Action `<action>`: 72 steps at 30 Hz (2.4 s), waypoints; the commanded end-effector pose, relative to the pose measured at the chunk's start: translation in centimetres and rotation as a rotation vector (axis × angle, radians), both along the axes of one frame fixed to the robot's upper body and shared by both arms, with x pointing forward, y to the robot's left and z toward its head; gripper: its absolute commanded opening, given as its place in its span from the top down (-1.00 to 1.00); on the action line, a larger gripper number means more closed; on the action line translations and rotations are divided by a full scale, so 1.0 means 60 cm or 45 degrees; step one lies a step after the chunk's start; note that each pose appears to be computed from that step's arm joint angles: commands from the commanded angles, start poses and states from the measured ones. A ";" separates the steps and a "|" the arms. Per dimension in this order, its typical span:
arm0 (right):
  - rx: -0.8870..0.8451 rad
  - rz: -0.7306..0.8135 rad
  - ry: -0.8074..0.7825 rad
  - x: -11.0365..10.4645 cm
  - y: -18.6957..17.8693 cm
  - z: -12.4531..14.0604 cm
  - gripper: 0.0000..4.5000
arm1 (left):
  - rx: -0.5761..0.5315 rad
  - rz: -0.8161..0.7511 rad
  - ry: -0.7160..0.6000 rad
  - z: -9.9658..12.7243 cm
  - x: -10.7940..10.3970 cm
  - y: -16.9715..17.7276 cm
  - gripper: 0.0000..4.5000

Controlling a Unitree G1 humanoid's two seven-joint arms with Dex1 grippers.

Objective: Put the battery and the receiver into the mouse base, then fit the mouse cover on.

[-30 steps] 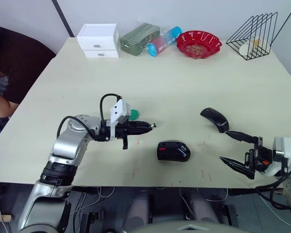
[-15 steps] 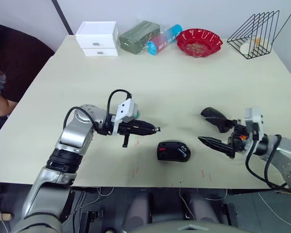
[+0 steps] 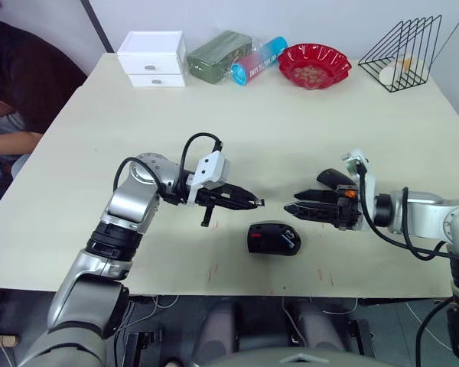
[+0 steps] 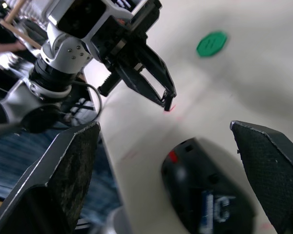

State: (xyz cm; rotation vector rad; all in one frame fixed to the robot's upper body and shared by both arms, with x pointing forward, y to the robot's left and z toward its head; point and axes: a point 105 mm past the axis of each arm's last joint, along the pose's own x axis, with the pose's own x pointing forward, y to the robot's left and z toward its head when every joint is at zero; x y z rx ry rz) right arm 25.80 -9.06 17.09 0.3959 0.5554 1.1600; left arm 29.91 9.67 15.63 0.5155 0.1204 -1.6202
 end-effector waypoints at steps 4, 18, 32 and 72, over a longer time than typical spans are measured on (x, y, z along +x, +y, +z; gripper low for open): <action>0.057 -0.031 0.163 0.006 0.022 0.012 -1.00 | -0.018 -0.059 -0.068 0.019 -0.001 -0.016 1.00; 0.040 -0.122 0.312 0.008 0.050 -0.001 -1.00 | -0.014 -0.071 -0.071 0.013 0.001 -0.019 1.00; 0.020 -0.157 0.317 0.016 0.068 -0.002 0.86 | -0.003 -0.085 -0.071 0.003 0.002 -0.021 1.00; -0.012 -0.130 0.270 0.010 0.075 -0.006 0.54 | -0.012 -0.084 -0.073 0.001 0.005 -0.027 1.00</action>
